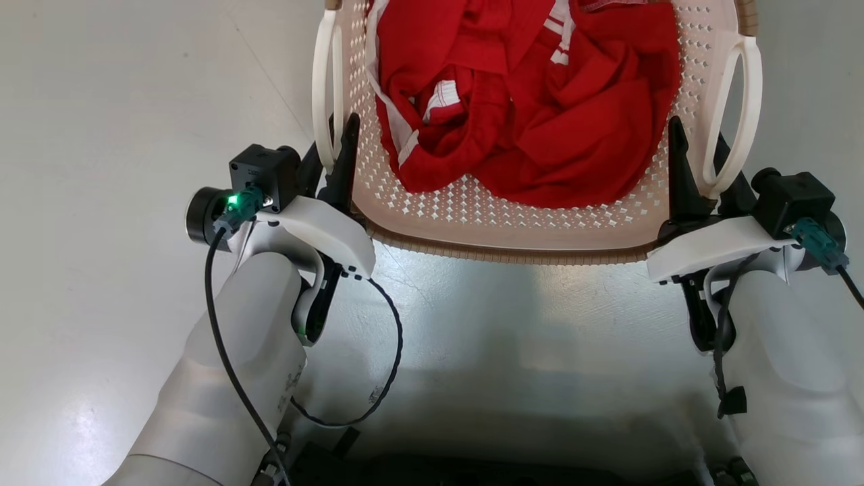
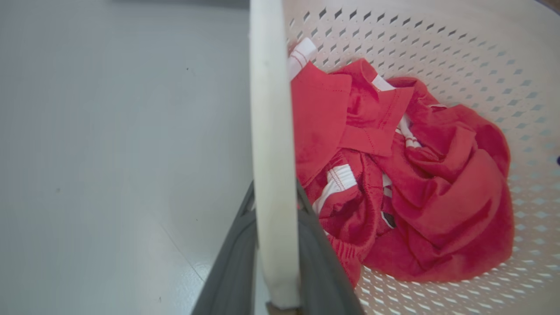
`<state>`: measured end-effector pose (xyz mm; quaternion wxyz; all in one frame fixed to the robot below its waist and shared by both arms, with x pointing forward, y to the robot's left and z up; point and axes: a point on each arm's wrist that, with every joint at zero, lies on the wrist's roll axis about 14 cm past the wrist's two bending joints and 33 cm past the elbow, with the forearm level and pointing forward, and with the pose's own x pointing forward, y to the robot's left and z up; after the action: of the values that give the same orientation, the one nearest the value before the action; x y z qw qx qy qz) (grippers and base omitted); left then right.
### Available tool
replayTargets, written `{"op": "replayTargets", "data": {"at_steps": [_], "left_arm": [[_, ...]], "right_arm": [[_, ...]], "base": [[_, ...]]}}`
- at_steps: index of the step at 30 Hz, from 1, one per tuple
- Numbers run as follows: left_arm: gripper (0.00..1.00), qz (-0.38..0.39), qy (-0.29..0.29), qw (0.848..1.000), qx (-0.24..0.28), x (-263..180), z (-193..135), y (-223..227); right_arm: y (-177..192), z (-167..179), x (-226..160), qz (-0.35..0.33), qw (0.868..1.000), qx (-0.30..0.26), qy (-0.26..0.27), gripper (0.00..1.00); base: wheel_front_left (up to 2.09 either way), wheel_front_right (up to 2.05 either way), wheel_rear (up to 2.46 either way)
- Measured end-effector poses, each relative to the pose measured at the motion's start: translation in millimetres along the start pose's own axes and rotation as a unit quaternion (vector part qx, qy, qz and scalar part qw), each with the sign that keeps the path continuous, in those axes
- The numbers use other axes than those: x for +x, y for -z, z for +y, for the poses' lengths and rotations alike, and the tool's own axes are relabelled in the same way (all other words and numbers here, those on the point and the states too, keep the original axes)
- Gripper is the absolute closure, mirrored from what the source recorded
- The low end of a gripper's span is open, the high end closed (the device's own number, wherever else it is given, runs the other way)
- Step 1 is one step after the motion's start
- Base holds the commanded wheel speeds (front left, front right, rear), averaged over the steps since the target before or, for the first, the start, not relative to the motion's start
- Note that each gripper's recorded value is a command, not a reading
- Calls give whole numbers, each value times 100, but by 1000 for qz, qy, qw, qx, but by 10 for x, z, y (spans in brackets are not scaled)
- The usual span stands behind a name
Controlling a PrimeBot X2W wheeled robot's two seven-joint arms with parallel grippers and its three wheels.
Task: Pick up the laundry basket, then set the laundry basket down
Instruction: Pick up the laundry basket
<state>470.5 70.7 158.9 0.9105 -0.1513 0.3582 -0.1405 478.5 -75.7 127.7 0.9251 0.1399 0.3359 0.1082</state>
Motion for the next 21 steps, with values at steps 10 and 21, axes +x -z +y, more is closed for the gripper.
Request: {"op": "replayTargets", "data": {"at_steps": [10, 21], "left_arm": [[100, 23, 3, 1000, 5, -77, -86, 62], [100, 63, 3, 998, 22, -279, -184, 132]], "right_arm": [[-21, 17, -77, 19, 1000, 7, 6, 100], [-138, 220, -302, 39, 999, 28, -7, 100]], "base": [[0, 0, 0], [0, 0, 0]]}}
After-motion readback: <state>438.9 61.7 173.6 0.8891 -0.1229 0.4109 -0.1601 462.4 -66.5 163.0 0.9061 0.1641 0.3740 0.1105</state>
